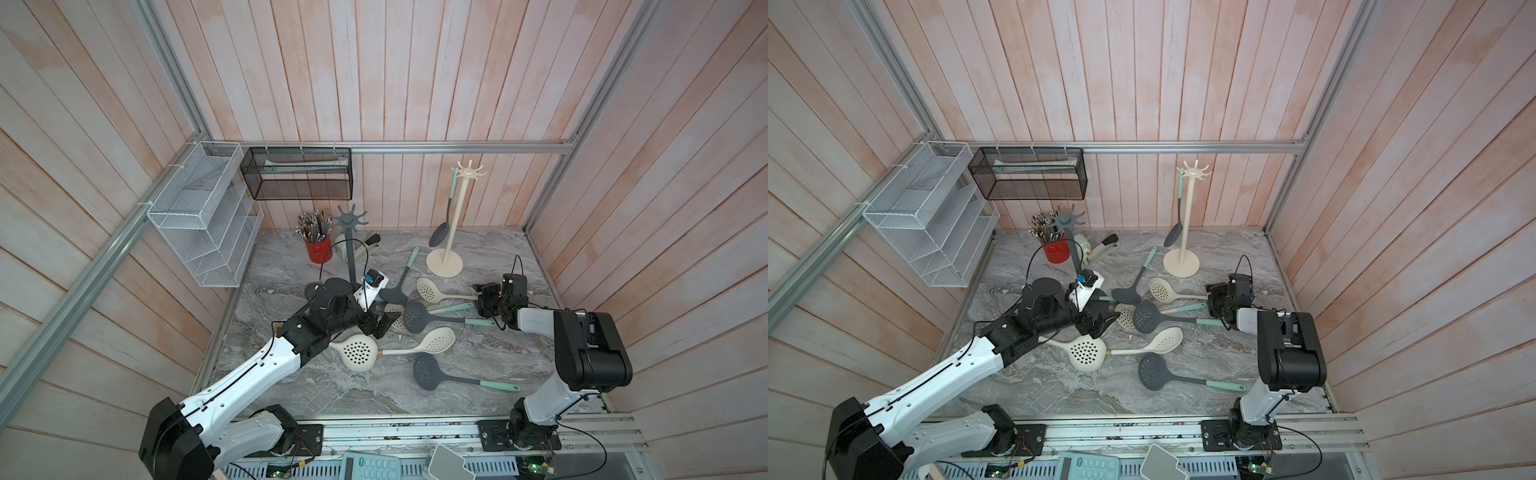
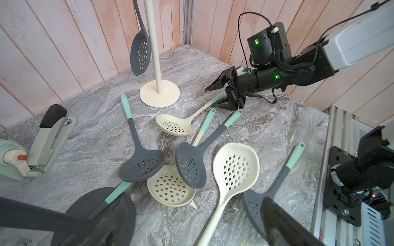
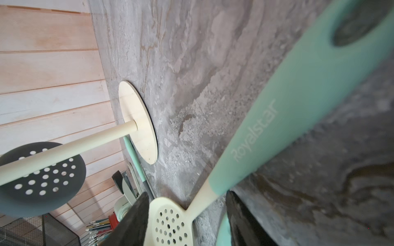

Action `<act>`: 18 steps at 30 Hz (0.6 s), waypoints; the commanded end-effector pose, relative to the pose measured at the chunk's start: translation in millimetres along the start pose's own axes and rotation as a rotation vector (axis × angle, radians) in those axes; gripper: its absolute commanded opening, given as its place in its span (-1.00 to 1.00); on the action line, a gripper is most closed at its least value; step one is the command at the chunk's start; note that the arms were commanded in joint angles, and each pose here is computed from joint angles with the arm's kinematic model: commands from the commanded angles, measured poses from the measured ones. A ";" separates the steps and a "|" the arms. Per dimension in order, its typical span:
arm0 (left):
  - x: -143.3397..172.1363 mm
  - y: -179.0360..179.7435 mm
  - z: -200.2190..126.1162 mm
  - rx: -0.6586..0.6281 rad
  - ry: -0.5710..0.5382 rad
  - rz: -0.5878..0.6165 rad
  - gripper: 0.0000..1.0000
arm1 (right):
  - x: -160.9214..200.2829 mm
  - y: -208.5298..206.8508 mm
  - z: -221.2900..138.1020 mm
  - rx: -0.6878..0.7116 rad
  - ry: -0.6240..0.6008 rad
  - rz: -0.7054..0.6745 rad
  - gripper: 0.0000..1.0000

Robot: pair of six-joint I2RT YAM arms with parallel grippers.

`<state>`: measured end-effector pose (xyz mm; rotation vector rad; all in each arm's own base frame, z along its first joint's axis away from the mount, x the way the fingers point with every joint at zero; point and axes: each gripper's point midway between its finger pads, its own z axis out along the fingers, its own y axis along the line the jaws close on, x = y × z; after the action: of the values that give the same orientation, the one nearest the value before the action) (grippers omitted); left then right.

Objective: Hang the skimmer on the kitchen utensil rack
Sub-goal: Pick up the skimmer from the center of the board.

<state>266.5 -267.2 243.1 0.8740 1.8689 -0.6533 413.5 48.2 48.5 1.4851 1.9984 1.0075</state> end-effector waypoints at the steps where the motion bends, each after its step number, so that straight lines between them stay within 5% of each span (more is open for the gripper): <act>1: 1.7 0.1 -2.6 0.005 -0.011 0.013 0.97 | -3.6 -2.8 6.2 0.026 0.001 0.042 0.16; 18: 4.4 5.6 -1.5 -0.012 -0.010 0.012 0.97 | -17.3 10.1 41.1 -0.002 -0.009 0.026 -0.08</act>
<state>268.2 -262.8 239.9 0.8635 1.8768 -0.6449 451.4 48.1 38.2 1.4991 1.9634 1.0351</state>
